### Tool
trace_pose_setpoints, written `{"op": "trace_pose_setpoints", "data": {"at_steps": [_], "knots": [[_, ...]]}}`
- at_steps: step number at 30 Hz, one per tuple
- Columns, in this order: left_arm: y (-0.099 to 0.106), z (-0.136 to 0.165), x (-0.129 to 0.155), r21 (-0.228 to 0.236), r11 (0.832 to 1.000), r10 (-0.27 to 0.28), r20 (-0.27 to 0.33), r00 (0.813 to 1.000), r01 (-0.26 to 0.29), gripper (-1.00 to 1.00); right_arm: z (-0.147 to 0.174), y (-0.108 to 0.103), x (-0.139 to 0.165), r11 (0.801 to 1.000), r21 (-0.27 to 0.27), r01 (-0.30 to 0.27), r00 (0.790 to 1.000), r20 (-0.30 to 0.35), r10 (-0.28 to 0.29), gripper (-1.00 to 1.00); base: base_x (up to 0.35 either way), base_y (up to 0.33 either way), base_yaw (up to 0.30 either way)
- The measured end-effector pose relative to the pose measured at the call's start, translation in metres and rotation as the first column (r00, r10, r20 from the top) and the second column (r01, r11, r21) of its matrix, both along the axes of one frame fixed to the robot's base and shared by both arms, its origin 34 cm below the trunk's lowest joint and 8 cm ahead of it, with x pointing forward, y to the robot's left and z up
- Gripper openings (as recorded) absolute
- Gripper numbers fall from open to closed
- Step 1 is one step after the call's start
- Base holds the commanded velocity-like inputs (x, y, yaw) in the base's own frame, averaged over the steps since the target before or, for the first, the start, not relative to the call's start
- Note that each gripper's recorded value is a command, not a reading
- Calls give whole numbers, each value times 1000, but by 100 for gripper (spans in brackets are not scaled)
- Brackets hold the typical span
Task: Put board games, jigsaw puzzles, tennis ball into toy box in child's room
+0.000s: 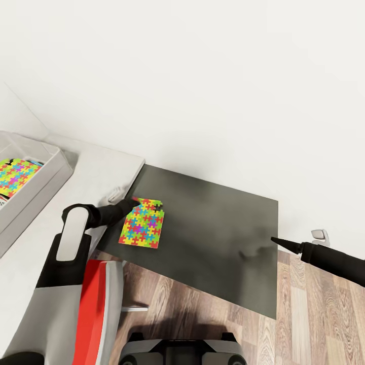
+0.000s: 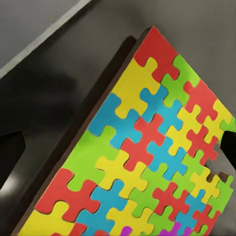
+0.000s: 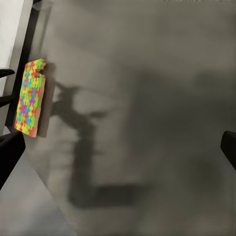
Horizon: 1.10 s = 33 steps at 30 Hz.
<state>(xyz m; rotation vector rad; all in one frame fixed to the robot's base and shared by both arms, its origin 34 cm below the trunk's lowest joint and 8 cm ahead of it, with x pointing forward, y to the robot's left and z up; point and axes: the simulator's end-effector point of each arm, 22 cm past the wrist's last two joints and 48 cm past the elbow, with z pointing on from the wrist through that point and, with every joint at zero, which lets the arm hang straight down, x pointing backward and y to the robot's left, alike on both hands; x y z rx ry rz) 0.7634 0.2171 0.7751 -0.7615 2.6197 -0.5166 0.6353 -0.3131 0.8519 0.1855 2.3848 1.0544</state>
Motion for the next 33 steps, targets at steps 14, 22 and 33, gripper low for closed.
{"op": "trace_pose_setpoints", "data": {"at_steps": [14, 22, 33], "knots": [[1, -9, -6, 16, 1000, -7, -26, 1000, 7, 100, 1, -1, 0, 1000, -2, -2, 1000, 1, 2, 100, 0, 0, -30], [0, -8, -5, 11, 1000, -4, -23, 1000, 4, 100, 1, -1, 1, 1000, -3, -3, 1000, 2, 3, 100, 0, 0, -212], [0, -8, -5, 8, 1000, -2, -22, 1000, 2, 100, 2, -1, 2, 1000, -3, -2, 1000, 3, 2, 100, 0, 0, -267]]}}
